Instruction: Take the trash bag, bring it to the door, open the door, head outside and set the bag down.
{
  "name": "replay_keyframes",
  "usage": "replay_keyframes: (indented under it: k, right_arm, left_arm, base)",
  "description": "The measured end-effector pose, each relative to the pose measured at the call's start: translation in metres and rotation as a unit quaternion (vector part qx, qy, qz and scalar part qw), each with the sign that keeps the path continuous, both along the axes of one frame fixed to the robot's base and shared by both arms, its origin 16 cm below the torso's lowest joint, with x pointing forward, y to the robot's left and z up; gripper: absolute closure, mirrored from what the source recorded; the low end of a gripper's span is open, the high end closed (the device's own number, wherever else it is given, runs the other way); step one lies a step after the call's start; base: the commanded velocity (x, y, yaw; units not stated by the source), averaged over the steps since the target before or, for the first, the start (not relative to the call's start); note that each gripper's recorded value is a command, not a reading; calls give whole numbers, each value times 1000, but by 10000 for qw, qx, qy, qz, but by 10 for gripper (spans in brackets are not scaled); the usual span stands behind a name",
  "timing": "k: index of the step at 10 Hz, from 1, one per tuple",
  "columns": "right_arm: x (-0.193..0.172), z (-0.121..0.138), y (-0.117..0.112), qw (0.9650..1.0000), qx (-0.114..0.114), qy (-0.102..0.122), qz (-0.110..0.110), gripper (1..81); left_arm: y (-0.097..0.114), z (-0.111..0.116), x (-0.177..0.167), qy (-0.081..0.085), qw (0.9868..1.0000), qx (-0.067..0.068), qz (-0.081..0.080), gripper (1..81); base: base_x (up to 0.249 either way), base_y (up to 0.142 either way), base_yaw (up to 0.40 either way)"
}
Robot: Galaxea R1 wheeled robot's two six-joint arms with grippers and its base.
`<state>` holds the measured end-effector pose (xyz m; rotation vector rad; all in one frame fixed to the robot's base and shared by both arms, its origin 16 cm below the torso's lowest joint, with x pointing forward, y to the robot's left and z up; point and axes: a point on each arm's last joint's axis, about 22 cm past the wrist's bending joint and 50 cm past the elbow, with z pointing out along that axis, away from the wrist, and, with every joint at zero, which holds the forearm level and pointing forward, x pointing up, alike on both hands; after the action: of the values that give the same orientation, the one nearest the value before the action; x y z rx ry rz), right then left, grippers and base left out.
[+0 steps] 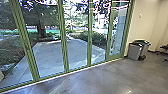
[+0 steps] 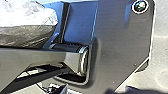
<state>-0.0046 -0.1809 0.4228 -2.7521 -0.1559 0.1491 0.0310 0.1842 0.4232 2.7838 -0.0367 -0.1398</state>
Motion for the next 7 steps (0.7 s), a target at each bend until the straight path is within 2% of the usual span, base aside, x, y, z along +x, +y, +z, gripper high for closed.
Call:
replay_keyframes:
  k: [5, 7]
  right_arm:
    - [2, 0, 5, 10000, 24, -18, 25, 10]
    - [2, 0, 2, 10000, -9, -19, 26, 10]
  left_arm:
    - [-1, 0, 0, -1, 10000, -3, -3, 811]
    - [-3, 0, 0, -17, 10000, -12, -51, 811]
  base:
    - [140, -74, 0]
    - [140, -73, 0]
